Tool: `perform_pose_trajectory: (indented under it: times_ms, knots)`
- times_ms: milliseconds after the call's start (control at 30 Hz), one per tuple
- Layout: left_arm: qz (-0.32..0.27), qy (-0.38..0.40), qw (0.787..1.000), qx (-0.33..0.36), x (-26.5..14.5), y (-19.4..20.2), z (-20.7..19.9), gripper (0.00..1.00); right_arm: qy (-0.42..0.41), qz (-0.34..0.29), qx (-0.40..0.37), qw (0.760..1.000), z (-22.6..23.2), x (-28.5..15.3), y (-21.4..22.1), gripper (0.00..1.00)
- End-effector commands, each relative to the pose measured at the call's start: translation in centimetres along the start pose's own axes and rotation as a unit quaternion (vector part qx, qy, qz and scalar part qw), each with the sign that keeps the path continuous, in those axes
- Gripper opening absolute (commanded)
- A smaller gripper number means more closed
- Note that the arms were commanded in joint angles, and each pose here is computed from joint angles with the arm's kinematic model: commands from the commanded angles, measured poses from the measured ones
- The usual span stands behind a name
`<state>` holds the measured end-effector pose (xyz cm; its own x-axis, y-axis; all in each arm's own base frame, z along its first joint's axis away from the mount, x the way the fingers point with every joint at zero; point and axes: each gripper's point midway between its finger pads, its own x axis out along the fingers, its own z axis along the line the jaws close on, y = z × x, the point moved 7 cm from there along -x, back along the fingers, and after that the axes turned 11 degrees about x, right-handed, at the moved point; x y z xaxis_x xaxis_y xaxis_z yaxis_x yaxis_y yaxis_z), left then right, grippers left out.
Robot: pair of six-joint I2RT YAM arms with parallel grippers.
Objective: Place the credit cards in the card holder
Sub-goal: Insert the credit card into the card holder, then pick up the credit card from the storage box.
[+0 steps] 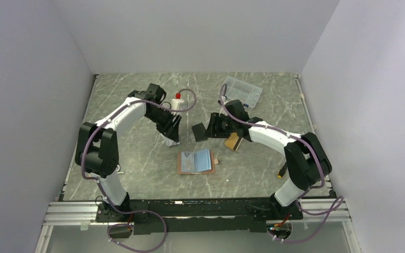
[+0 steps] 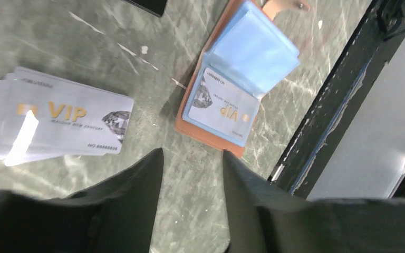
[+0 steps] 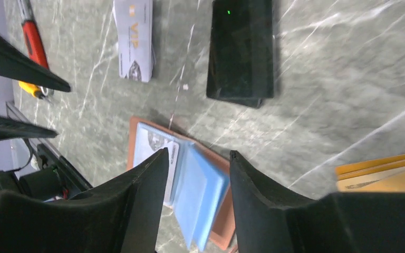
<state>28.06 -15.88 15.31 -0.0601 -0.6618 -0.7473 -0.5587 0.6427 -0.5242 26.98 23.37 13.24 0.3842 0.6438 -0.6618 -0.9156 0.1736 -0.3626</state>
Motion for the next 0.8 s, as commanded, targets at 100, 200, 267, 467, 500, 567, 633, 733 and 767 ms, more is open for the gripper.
perform_pose_trajectory:
  times_ms: [100,200,267,467,500,567,633,733,767]
  knots:
    - [0.020,-0.077,0.995,0.054,-4.7,-2.4,-0.3,0.67,-0.018,-0.046,0.009,0.999,-0.5,-0.9,-4.6,0.61]
    - [0.016,-0.104,0.993,0.062,-5.3,-3.5,0.3,0.75,-0.014,-0.047,0.008,0.999,-1.0,0.1,-5.2,0.68]
    - [0.007,-0.123,0.991,0.052,-5.5,-4.2,1.4,0.93,-0.003,-0.046,0.007,0.999,-1.6,1.1,-5.5,0.70]
    - [-0.018,-0.001,0.998,-0.055,-3.9,-4.1,4.8,0.99,0.008,-0.044,0.010,0.999,-2.9,2.9,-6.0,0.71]
    - [-0.020,-0.021,0.999,-0.046,-3.7,-4.1,5.2,0.99,0.007,-0.043,0.012,0.999,-3.0,3.2,-6.0,0.71]
    - [-0.032,-0.074,0.997,-0.009,-3.2,-4.5,5.8,0.99,0.005,-0.038,0.015,0.999,-3.3,3.8,-6.0,0.70]
    - [-0.037,-0.107,0.993,0.025,-2.4,-5.3,6.1,0.99,0.004,-0.033,0.020,0.999,-3.6,4.4,-6.0,0.68]
    - [-0.033,-0.145,0.987,0.069,-0.7,-6.8,6.5,0.99,0.007,-0.036,0.029,0.999,-3.9,5.4,-6.5,0.64]
    - [-0.032,-0.156,0.984,0.081,-0.2,-7.2,6.7,0.99,0.006,-0.036,0.032,0.999,-4.0,5.6,-6.6,0.62]
